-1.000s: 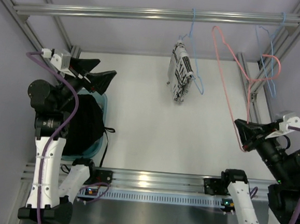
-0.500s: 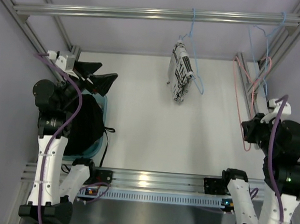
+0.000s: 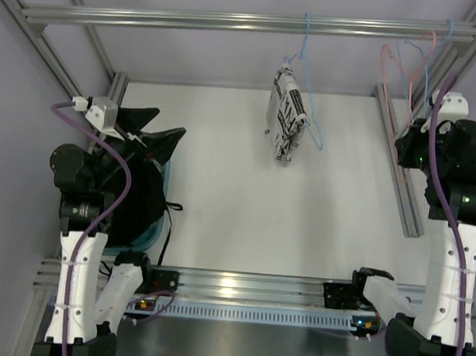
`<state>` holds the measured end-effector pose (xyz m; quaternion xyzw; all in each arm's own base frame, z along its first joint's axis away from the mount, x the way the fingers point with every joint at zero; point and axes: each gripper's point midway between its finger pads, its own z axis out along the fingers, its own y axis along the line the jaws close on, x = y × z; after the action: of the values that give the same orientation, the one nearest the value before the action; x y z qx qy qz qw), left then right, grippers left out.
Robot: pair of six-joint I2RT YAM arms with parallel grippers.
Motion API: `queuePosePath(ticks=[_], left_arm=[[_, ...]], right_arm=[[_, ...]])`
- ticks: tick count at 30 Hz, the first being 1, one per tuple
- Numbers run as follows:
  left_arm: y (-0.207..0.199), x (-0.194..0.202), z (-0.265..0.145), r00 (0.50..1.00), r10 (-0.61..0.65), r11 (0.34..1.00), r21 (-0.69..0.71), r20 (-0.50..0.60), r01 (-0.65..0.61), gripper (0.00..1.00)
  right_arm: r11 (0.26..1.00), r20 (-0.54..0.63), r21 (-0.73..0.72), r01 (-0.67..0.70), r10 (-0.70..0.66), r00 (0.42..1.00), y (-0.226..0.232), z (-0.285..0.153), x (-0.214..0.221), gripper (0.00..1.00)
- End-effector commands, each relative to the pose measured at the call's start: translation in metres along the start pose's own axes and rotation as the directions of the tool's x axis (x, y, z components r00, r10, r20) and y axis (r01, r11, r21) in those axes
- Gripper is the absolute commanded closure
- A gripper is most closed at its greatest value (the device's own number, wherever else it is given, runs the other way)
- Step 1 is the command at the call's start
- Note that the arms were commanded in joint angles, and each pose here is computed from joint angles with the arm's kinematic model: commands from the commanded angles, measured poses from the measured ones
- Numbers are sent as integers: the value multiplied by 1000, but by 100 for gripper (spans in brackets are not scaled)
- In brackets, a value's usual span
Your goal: Remove the trousers from the hanger
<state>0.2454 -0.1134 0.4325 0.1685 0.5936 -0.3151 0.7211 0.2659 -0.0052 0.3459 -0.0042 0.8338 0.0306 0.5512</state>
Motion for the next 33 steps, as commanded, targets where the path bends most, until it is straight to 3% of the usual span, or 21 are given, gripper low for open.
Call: queuePosePath(ticks=[1,5,15,22,33], left_arm=[[0,-6,1,999,30,1000,0,34,-30,2],[1,-5,0,999,35,999,-3,35,-35,2],[7,4,0,999,34,999,-30,-18,-35,2],[40,42,3,967,-101,983,-171,-234,62,2],[56,83,-10,873,-224,955,-275,-433,109,2]], right_arm=[[999,163,27,38,-42,986,-9,8,-66,100],[999,190,20,38,-41,981,-10,20,-92,100],[1000,124,29,-5,2,992,-23,73,-93,100],[998,52,15,-67,66,996,-25,95,-66,100],[998,9,28,-52,52,999,-28,88,-31,97]])
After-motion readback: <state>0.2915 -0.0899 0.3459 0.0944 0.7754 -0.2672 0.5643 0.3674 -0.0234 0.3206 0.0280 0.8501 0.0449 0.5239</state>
